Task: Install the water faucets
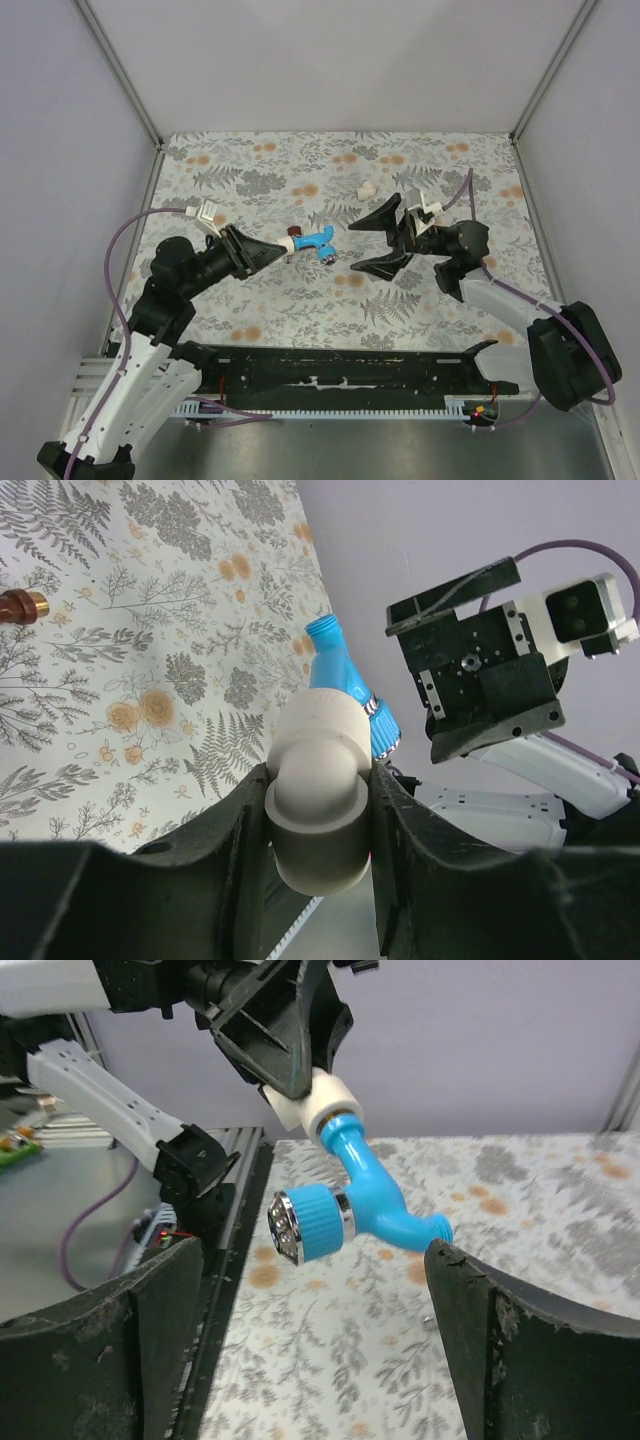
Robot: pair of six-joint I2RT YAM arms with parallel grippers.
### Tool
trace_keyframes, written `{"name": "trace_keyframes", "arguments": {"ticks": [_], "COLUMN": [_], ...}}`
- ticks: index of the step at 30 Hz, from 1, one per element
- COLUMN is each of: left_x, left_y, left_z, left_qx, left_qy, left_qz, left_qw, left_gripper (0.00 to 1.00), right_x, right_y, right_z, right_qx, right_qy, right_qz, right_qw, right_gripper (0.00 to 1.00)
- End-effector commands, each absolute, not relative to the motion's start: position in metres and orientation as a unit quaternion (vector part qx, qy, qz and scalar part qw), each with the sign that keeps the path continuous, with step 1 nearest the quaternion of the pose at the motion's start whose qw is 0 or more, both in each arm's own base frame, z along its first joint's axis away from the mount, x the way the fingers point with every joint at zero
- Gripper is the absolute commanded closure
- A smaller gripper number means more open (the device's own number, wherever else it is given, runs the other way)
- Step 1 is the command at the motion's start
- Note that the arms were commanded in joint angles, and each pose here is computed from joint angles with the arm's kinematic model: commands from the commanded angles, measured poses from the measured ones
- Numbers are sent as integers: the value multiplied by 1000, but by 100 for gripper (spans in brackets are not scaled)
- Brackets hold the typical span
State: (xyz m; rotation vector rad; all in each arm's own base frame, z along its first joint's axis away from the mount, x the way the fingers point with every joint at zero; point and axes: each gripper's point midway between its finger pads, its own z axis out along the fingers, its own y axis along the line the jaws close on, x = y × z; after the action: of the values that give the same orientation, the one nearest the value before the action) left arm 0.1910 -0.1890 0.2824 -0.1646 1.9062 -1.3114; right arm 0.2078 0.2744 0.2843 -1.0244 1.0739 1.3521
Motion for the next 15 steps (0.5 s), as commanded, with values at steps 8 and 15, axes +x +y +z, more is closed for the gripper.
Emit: {"name": "trace_keyframes", "arguments": {"ticks": [8, 15], "left_x": [176, 169], "left_y": [-206, -216], "left_z": [334, 344], "left_qx": [-36, -12], "left_qy": [703, 695], "left_qz": [-600, -629], "left_qw": [380, 347], "left_gripper": [98, 98], "right_x": [194, 189], "right_y": [282, 286], "right_z": [294, 291], "right_qx": [-549, -566], "right_qy": [396, 393], "right_qz": [354, 342], "right_qw": [645, 639], "right_gripper": [2, 2]}}
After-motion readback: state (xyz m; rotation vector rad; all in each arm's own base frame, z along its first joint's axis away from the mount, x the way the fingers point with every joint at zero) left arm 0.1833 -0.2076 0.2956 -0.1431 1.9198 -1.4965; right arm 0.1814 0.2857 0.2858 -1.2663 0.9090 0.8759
